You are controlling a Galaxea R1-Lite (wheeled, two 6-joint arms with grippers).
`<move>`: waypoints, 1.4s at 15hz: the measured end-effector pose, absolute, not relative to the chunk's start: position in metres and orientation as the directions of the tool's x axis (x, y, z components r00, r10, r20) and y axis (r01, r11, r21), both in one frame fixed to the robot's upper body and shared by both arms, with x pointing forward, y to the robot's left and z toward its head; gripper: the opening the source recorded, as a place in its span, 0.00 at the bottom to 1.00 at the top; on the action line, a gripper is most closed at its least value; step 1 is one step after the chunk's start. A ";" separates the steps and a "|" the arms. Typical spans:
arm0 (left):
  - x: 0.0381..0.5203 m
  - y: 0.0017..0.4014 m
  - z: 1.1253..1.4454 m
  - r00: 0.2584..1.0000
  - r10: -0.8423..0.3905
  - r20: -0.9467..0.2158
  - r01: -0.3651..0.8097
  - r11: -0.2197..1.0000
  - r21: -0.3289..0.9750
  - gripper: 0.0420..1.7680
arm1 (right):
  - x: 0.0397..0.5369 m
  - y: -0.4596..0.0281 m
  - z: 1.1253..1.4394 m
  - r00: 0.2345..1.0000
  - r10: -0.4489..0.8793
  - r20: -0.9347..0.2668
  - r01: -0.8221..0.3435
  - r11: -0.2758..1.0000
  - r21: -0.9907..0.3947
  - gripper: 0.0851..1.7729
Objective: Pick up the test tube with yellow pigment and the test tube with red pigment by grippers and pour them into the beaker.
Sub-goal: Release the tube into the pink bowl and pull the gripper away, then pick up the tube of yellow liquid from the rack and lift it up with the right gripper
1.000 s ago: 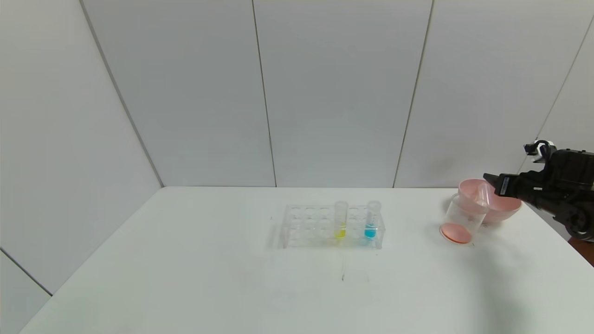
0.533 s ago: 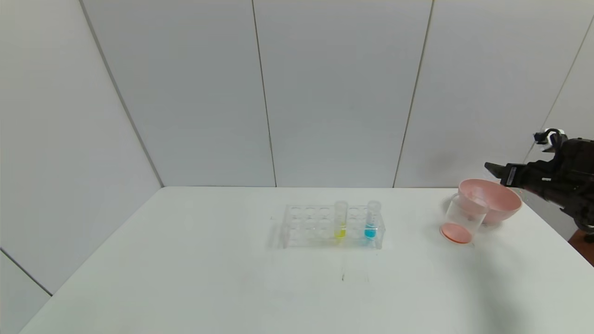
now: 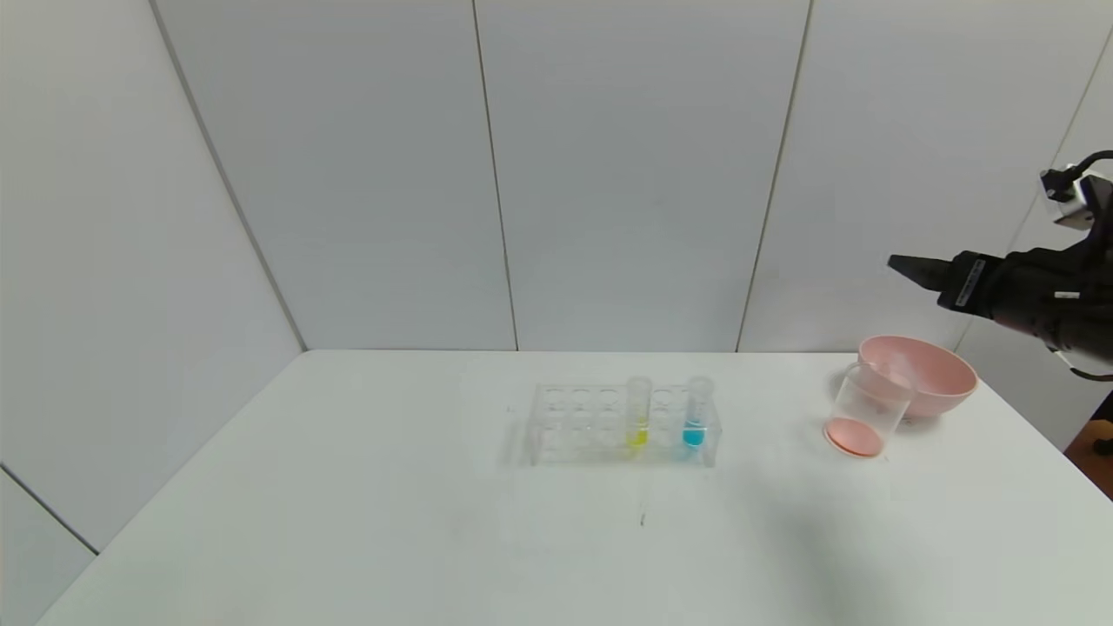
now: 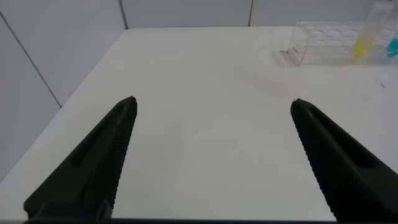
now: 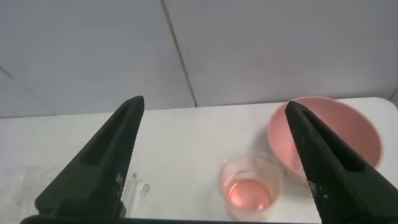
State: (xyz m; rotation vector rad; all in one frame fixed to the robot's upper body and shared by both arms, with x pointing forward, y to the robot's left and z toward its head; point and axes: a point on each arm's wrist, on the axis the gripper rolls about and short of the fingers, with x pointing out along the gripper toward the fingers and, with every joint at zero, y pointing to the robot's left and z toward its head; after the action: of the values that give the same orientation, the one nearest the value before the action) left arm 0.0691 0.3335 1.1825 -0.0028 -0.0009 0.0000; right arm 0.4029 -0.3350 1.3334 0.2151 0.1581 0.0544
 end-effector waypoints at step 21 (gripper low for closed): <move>0.069 0.334 1.182 1.000 0.000 0.001 0.000 1.000 -0.003 1.00 | 0.336 -0.077 1.198 0.941 0.262 -0.213 -0.251 0.965 0.078 0.96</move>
State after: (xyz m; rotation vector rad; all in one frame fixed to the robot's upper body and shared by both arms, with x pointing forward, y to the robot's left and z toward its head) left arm 0.0691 0.3335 1.1825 -0.0028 -0.0009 0.0000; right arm 0.3360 -0.0775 1.1984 0.0497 0.2235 0.2616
